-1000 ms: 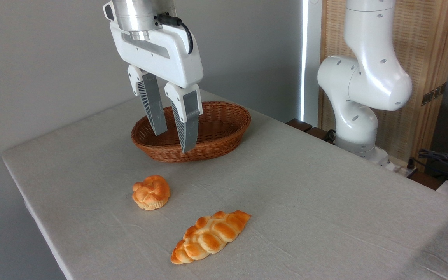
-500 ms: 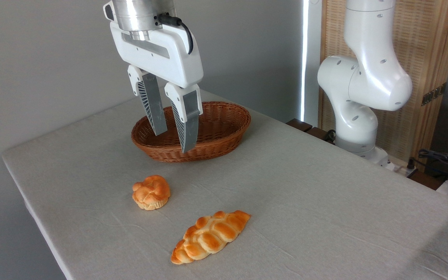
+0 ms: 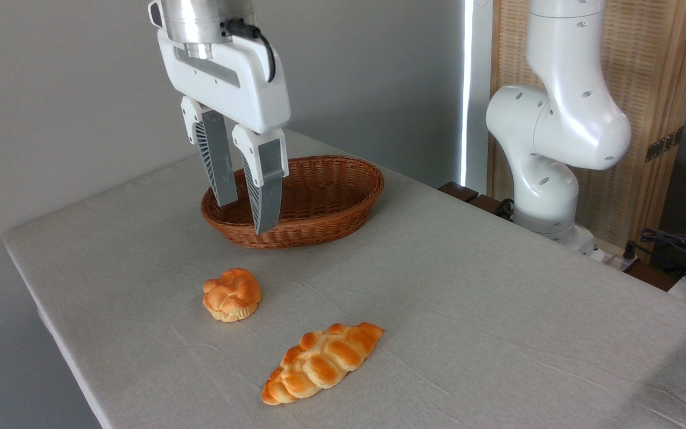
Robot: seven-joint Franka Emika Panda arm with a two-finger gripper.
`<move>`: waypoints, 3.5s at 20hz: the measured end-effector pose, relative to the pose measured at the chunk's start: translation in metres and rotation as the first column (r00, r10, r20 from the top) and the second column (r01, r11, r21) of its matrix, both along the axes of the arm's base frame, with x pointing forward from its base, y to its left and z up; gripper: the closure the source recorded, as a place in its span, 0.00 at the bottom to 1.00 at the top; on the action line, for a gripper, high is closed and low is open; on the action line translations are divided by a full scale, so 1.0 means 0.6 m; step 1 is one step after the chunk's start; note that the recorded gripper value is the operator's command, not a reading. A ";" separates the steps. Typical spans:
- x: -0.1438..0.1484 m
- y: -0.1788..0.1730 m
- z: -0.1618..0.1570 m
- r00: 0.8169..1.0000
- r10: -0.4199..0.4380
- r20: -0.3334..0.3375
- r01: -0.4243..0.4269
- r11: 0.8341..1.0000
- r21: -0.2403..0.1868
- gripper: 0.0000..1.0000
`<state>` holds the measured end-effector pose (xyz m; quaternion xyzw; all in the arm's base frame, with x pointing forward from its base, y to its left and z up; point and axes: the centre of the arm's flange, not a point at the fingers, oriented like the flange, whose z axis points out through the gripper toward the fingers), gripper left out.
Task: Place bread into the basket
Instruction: 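Lower the gripper onto the small round bread roll, then close the gripper fingers around the round roll, then lift the round roll and carry it over the wicker basket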
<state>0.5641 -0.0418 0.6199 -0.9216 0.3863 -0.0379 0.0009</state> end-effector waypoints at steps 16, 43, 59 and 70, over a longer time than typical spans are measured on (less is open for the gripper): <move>0.012 -0.182 -0.222 0.982 -0.179 0.055 0.180 0.984 -0.018 0.00; 0.006 -0.202 -0.338 0.971 -0.236 -0.038 0.235 0.972 -0.027 0.75; -0.005 -0.198 -0.195 0.983 -0.171 0.067 0.178 0.977 -0.121 0.74; -0.188 -0.390 -0.116 0.936 -0.352 -0.025 0.347 0.930 -0.121 0.66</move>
